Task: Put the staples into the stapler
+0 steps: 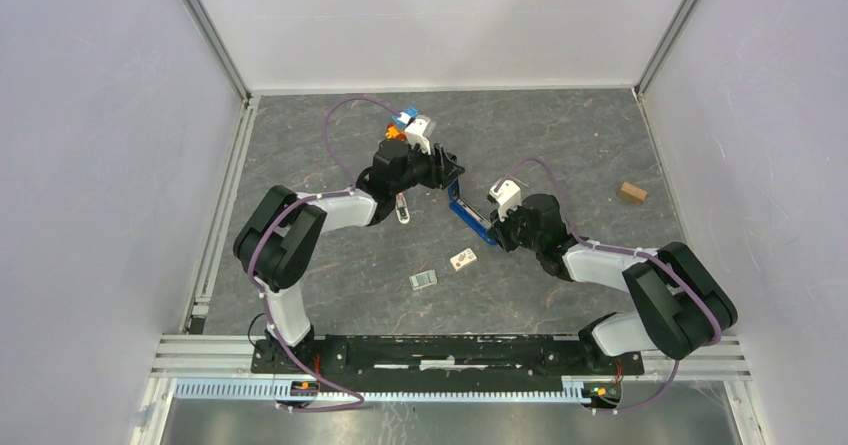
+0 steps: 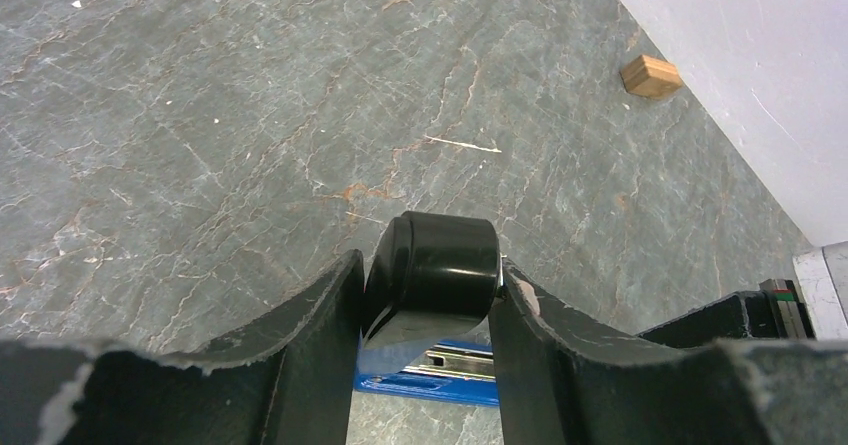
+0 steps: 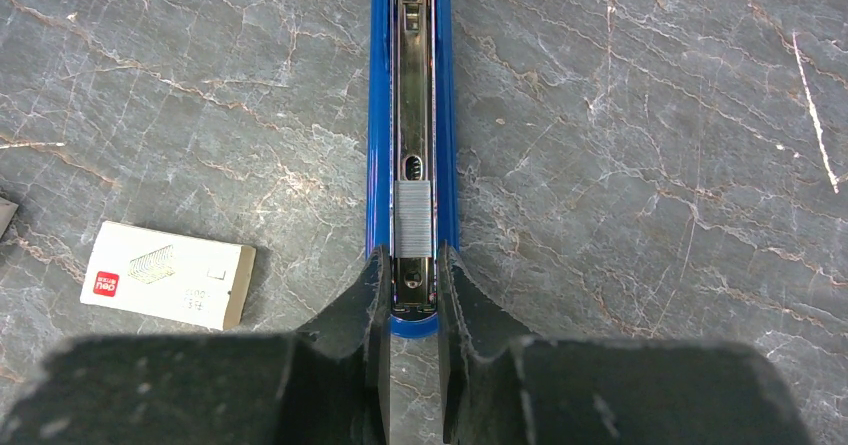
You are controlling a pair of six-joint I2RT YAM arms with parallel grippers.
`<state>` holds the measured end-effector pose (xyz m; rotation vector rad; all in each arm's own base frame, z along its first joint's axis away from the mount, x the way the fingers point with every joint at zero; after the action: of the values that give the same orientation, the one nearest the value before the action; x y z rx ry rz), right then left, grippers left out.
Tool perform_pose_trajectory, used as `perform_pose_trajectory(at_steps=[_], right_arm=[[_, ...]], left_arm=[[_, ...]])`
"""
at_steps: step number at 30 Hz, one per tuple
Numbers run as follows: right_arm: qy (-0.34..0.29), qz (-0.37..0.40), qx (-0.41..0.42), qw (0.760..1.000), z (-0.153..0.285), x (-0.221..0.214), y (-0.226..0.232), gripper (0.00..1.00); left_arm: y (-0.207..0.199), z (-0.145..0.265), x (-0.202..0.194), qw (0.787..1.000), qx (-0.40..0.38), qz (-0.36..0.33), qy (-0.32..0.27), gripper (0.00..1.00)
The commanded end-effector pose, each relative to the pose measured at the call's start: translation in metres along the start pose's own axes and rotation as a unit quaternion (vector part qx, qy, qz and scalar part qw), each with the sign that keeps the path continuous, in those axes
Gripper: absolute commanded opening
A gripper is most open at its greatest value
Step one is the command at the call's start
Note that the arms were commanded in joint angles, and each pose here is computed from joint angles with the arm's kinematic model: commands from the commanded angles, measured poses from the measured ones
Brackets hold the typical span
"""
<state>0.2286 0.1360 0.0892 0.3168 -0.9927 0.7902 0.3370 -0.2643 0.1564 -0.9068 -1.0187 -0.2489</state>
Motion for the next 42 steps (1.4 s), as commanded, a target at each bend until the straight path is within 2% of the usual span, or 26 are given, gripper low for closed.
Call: perform_pose_trajectory(at_steps=[1,8,16,21,31,42], right_arm=[[-0.022,0.004,0.003,1.000,-0.001,0.005,0.000,0.00],[-0.023,0.004,0.003,1.000,-0.002,0.005,0.000,0.00],[-0.028,0.003,0.004,1.000,-0.001,0.005,0.001,0.00],[-0.032,0.001,0.003,0.999,-0.001,0.005,0.001,0.00],[-0.040,-0.005,0.004,0.999,-0.003,0.006,0.001,0.00],[-0.045,-0.012,0.005,0.999,-0.002,0.001,0.003,0.00]], left_arm=[[-0.036,0.007,0.019,0.997,-0.069,-0.011,-0.025,0.54],[-0.051,0.009,-0.003,0.998,-0.063,-0.024,0.003,0.55],[-0.068,0.006,-0.024,0.992,-0.015,-0.118,0.042,0.56],[-0.076,0.009,-0.032,0.991,-0.020,-0.128,0.038,0.56],[-0.081,0.007,-0.057,0.995,-0.070,-0.034,0.055,0.60],[-0.087,0.013,-0.066,0.995,-0.082,-0.011,0.058,0.66]])
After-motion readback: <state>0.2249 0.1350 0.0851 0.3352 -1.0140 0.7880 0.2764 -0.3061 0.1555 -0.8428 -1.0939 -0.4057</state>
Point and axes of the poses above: each gripper's point midway between its finger pads, its own z axis back along the fingers, its own y axis along the line the jaws close on, x = y × z, the point moved 10 cm from there along z, back along the fingers, and after that the axes turned 7 degrees about z, right-handed, at the moved point
